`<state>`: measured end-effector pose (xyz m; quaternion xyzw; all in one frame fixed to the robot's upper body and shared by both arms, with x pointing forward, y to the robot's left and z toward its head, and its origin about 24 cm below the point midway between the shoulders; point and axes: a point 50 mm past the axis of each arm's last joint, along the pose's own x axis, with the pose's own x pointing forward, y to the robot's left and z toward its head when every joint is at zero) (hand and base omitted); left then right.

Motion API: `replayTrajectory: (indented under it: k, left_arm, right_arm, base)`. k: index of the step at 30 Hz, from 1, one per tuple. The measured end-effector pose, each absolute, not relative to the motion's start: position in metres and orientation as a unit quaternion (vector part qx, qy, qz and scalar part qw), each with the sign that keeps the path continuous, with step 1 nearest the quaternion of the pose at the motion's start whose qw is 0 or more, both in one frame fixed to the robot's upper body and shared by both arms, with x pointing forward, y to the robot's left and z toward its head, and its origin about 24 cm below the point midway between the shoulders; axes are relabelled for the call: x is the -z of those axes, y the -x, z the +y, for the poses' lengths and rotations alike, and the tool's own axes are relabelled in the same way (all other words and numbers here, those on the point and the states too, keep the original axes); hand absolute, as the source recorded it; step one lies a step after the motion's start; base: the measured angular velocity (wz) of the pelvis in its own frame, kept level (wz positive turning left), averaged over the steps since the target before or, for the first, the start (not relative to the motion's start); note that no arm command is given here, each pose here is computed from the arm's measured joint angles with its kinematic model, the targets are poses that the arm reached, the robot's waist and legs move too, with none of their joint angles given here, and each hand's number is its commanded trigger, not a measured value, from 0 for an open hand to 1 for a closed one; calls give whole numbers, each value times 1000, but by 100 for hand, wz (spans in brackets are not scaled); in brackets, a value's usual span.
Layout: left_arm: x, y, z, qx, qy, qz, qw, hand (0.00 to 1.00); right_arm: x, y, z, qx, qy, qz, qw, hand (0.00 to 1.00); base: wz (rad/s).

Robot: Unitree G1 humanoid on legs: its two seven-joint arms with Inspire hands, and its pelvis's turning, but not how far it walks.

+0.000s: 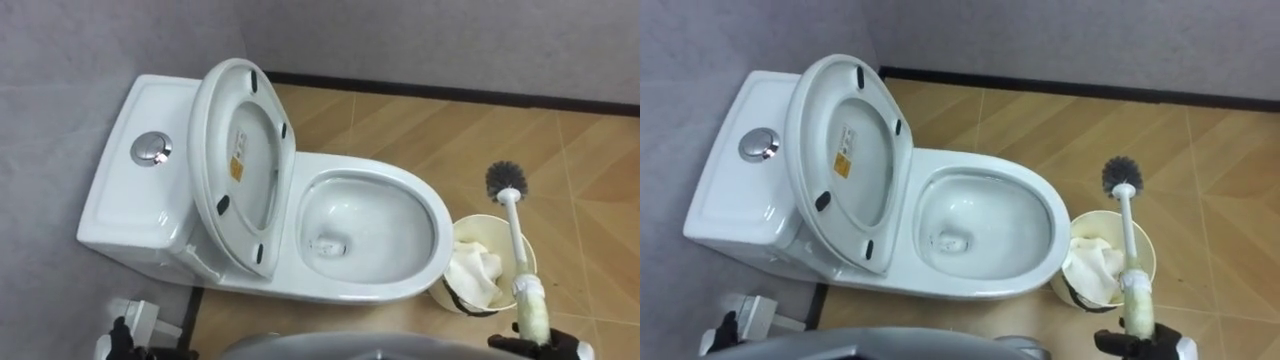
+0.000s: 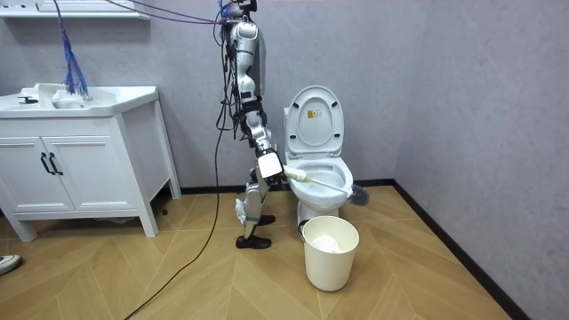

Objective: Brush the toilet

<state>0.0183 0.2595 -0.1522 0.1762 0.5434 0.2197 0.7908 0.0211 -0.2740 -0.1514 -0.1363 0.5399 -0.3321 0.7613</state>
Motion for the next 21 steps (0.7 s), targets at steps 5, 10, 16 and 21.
replayTrajectory:
  k: [5,10,16,21]
  left_arm:
    - [153,-19,259,-217,-174,544,792,0]
    - [154,-16,256,-208,-179,555,785,0]
    - [155,-12,256,-194,-190,571,775,0]
    - [158,-8,253,-151,-210,591,764,0]
  right_arm:
    - [152,-19,-275,344,119,545,755,0]
    - [154,-13,-273,351,85,559,746,0]
    - [158,0,-269,351,59,589,726,0]
    - [161,12,-264,334,41,619,710,0]
  base:
    - [0]
    - [0]
    - [0]
    - [0]
